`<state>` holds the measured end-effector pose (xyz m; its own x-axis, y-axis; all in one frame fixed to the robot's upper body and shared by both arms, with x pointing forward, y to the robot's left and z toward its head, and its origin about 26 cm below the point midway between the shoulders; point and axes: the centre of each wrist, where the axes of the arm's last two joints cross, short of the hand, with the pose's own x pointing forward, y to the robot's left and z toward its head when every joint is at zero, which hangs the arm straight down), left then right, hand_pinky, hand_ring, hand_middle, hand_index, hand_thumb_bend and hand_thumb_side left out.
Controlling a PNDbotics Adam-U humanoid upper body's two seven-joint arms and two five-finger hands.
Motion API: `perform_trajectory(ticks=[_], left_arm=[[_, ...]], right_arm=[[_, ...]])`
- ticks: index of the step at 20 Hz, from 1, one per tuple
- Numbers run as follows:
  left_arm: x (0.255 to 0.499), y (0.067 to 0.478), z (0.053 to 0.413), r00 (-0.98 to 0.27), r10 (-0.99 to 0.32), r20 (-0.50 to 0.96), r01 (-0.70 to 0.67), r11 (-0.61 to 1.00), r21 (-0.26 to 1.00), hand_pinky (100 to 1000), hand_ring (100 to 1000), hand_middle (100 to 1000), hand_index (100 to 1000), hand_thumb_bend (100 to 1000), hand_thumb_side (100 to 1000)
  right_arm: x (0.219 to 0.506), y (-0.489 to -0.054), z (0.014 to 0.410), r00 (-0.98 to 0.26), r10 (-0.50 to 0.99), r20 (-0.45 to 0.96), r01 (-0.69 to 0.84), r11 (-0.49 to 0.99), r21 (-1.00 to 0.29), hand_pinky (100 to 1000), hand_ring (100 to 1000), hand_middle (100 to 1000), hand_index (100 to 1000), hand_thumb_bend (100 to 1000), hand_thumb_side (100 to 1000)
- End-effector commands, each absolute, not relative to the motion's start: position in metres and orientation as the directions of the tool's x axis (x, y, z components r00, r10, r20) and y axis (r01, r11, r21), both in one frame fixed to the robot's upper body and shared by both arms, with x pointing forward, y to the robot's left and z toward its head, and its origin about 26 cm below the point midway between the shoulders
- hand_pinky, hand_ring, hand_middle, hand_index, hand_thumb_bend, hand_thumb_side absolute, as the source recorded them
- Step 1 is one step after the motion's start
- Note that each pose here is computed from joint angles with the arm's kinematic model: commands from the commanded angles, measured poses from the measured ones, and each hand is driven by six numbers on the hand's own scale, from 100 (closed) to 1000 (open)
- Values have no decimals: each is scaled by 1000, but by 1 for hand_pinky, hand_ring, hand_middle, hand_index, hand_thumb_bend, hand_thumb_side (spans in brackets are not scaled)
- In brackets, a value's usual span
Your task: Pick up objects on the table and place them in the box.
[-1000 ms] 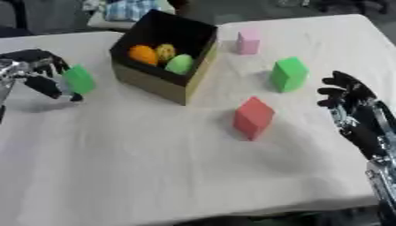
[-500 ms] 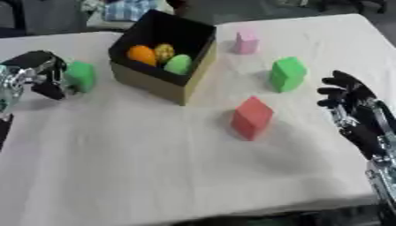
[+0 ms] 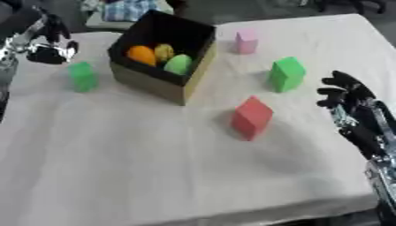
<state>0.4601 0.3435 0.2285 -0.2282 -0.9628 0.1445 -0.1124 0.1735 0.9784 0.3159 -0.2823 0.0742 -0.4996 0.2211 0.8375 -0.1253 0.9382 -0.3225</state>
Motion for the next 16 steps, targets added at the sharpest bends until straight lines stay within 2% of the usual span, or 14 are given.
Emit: perform_trajectory(ticks=[1, 4, 5, 6, 7, 8, 9, 10, 11, 16], left_arm=[[455, 350, 258, -223, -968, 115, -168, 154, 974, 698, 523, 454, 634, 268, 297], [457, 353, 252, -211, -974, 88, -96, 110, 989, 728, 573, 514, 700, 336, 353], [458, 356, 249, -207, -976, 72, -53, 84, 995, 753, 629, 585, 756, 395, 383], [459, 358, 247, -202, -978, 56, -9, 59, 998, 760, 646, 604, 771, 414, 392], [460, 361, 245, -196, -980, 43, 33, 37, 999, 786, 696, 673, 824, 504, 444], [462, 363, 243, -191, -981, 33, 67, 20, 998, 786, 696, 673, 824, 504, 444], [464, 365, 241, -183, -983, 21, 101, 2, 995, 807, 737, 735, 860, 649, 521], [466, 366, 239, -174, -985, 7, 132, -16, 991, 808, 740, 738, 862, 659, 525], [468, 367, 236, -167, -986, -7, 158, -33, 987, 823, 762, 766, 878, 728, 545], [478, 365, 217, -146, -989, -36, 242, -71, 968, 838, 781, 790, 888, 742, 540]], right_arm=[[318, -286, 82, -517, 238, 822, -115, 933, -342, 701, 794, 807, 919, 100, 459], [318, -286, 82, -517, 238, 822, -115, 932, -343, 701, 794, 807, 919, 100, 459], [318, -286, 82, -517, 238, 822, -115, 932, -343, 701, 794, 807, 919, 100, 459], [318, -286, 82, -517, 238, 822, -116, 932, -343, 701, 794, 807, 919, 100, 459], [318, -286, 82, -516, 239, 823, -116, 932, -343, 701, 794, 807, 919, 100, 460], [318, -286, 82, -516, 239, 823, -117, 932, -343, 701, 794, 807, 919, 100, 460], [318, -286, 81, -515, 239, 823, -117, 932, -344, 701, 794, 807, 919, 100, 460], [318, -286, 81, -515, 239, 823, -118, 932, -344, 701, 794, 807, 919, 100, 460], [318, -286, 81, -515, 238, 824, -119, 932, -344, 701, 794, 807, 919, 100, 460], [318, -285, 81, -515, 235, 825, -124, 931, -343, 700, 793, 807, 919, 100, 460]])
